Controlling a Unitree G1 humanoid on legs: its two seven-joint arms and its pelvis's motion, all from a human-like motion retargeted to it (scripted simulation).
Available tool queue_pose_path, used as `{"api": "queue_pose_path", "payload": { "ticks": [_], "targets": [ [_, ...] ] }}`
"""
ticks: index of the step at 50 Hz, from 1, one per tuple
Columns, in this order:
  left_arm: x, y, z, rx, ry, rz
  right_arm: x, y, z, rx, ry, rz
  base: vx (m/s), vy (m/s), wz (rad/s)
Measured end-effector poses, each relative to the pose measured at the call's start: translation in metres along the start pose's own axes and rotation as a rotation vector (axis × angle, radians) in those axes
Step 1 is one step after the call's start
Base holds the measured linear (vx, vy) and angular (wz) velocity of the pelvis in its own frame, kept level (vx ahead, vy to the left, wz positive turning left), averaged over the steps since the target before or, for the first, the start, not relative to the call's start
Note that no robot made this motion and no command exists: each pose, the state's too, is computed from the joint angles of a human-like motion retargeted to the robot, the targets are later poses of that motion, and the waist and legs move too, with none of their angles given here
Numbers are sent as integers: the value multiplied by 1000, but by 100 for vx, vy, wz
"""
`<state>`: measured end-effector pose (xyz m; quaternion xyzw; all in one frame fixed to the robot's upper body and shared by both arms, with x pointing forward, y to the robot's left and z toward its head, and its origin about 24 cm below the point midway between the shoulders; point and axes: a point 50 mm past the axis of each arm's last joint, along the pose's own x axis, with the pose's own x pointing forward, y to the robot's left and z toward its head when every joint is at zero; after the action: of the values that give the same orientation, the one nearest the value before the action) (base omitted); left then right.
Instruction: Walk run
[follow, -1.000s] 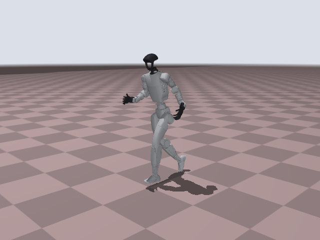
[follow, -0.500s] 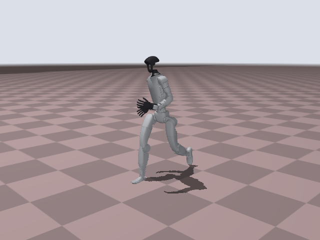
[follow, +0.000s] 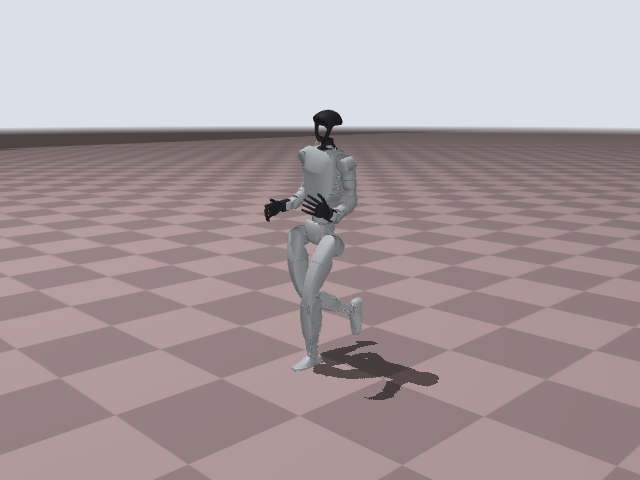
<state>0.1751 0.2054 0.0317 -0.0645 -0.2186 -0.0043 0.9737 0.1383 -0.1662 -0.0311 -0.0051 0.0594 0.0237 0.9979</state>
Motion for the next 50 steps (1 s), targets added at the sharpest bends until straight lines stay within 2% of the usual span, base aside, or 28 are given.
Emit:
{"api": "queue_pose_path", "payload": {
  "ticks": [2, 5, 7, 10, 15, 18, 21, 25, 27, 30, 33, 37, 40, 45, 48, 50],
  "targets": [
    [24, 16, 2, -167, -148, 99, -30, 17, -39, 246, 207, 89, 197, -46, -81],
    [45, -23, 2, -405, -217, 18, -80, -9, -58, 564, 307, 4, 220, -45, 111],
    [50, -22, 16, -365, -261, -26, -101, -37, -58, 541, 328, -92, 190, -43, 185],
    [53, -20, 29, -270, -257, -103, -116, -76, -45, 351, 326, -159, 194, -61, 136],
    [48, -16, 32, -160, -141, -223, -89, -83, -21, 108, 209, -206, 173, -70, 3],
    [46, -20, 22, -169, -109, -205, -57, -65, -9, 148, 77, -206, 188, -81, 13],
    [3, -5, -11, -100, 89, -191, -34, -17, -22, 370, 60, -127, 221, -115, -81],
    [-57, -26, -51, -306, 322, -25, 20, 37, -9, 706, -67, 2, 162, -52, -80],
    [-76, -20, -49, -348, 349, 28, 35, 53, 13, 748, -173, 99, 125, -14, -94],
    [-97, 0, -37, -251, 382, 69, 51, 56, 44, 618, -288, 283, 119, -21, -57],
    [-107, 14, -27, -177, 392, 113, 58, 53, 68, 388, -359, 401, 143, -29, -78],
    [-104, 24, -22, -183, 393, 107, 50, 49, 84, 114, -384, 446, 143, -23, -30],
    [-84, 26, -18, -179, 338, 47, 41, 47, 87, 4, -383, 423, 150, -36, -22],
    [-47, 26, -36, -263, 224, 76, 17, 59, 17, 76, -58, 357, 141, -7, 1],
    [-14, -24, -45, -454, 120, 41, -7, 56, -14, 250, 85, 304, 89, 6, 47],
    [7, -35, -36, -477, 26, 33, -19, 37, -22, 333, 101, 229, 99, 7, 161]
  ]
}}
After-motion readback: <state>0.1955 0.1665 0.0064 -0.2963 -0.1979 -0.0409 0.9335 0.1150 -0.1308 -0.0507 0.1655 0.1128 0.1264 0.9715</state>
